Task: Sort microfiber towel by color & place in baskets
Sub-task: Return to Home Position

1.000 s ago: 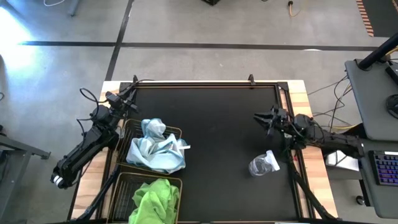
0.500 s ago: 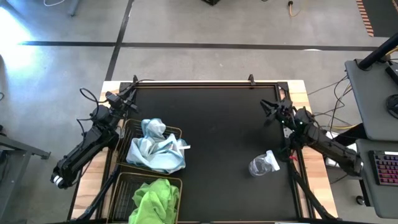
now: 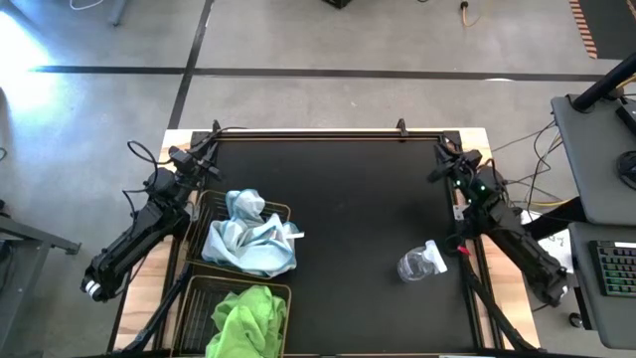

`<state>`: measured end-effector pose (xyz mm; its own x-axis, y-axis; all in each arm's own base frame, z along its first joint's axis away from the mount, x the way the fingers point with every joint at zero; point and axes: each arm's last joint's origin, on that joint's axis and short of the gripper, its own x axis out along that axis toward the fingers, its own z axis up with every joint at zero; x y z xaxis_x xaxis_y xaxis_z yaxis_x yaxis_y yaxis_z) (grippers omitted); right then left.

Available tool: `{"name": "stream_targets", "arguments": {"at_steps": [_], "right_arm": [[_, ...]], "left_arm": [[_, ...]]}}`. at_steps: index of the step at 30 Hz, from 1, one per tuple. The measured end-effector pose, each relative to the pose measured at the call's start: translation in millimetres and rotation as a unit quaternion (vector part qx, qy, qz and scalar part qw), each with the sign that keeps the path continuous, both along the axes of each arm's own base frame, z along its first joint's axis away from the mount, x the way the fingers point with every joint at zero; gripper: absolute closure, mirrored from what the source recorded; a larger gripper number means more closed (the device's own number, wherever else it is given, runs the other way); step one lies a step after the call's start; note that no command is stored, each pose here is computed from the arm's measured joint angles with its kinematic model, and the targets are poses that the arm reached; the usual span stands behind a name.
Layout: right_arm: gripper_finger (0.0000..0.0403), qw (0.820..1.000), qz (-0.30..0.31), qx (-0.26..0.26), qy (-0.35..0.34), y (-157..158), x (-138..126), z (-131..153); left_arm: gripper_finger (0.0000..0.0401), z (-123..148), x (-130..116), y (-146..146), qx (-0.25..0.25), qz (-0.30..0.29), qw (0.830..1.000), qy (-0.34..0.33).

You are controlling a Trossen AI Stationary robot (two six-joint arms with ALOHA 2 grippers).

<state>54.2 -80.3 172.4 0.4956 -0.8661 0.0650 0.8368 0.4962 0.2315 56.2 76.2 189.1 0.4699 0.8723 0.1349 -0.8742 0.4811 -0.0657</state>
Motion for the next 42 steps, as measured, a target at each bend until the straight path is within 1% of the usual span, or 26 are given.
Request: {"name": "stream_targets", "arguments": {"at_steps": [4, 9, 42], "right_arm": [[0.0330, 1.000, -0.031, 0.000, 0.000, -3.2, -5.0, 0.0], [0.0330, 0.999, -0.046, 0.000, 0.000, -4.7, -7.7, 0.0], [0.0330, 0.999, -0.046, 0.000, 0.000, -4.6, -7.6, 0.0]], "left_arm": [[0.0288, 0.0, 0.0, 0.0, 0.000, 0.000, 1.000, 0.000], [0.0288, 0.0, 0.0, 0.0, 0.000, 0.000, 1.000, 0.000], [0.0288, 0.0, 0.0, 0.0, 0.000, 0.000, 1.000, 0.000]]}}
